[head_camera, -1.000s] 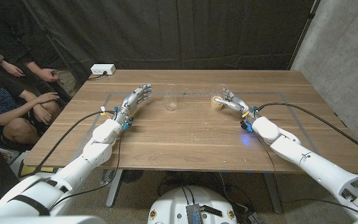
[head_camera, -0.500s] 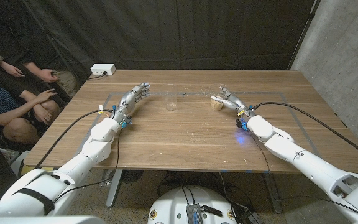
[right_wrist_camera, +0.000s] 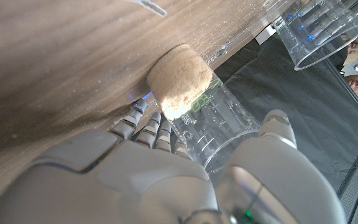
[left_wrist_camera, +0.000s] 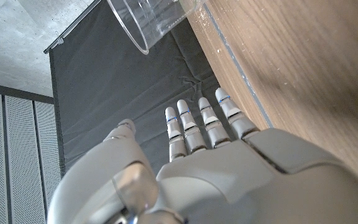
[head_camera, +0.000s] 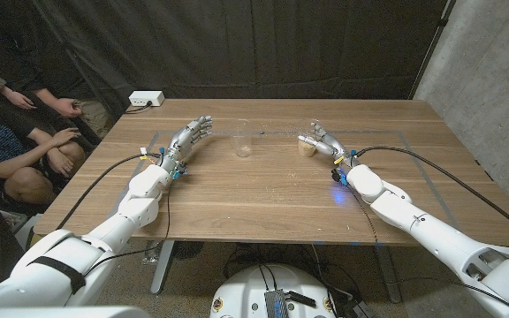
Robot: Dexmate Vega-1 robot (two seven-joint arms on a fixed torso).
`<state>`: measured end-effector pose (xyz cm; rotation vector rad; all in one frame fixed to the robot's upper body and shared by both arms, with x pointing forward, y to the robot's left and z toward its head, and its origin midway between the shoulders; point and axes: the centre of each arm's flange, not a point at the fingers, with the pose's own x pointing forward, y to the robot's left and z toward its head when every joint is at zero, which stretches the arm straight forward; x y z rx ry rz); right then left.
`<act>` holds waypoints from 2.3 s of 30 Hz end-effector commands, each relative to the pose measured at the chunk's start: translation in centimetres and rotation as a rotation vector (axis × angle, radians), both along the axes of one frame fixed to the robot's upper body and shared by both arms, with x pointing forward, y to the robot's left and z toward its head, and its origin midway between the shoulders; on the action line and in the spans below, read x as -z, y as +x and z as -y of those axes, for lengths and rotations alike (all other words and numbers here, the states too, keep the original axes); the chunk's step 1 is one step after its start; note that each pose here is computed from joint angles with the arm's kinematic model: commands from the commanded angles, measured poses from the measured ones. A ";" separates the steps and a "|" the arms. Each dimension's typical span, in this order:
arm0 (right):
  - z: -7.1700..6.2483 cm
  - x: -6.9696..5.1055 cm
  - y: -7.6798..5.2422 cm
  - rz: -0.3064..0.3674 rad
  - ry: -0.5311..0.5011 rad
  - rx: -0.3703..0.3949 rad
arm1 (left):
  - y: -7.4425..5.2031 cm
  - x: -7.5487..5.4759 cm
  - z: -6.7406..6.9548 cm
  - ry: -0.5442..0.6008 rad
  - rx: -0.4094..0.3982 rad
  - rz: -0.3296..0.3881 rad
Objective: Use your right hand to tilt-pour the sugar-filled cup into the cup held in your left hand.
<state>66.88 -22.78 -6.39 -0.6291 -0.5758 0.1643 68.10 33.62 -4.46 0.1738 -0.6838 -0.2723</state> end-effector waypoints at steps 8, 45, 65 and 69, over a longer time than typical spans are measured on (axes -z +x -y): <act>0.0 1.7 0.1 0.079 0.048 0.015 | 0.6 -0.2 0.3 0.005 0.000 -0.007; -1.4 0.8 0.7 0.071 0.057 -0.022 | 1.3 -0.8 -0.2 0.005 -0.001 -0.022; -0.8 1.3 1.0 0.130 0.113 -0.013 | 2.3 -1.3 0.2 0.009 -0.005 -0.048; -0.6 1.4 1.0 0.134 0.125 -0.018 | 2.4 -1.3 0.4 0.008 -0.006 -0.049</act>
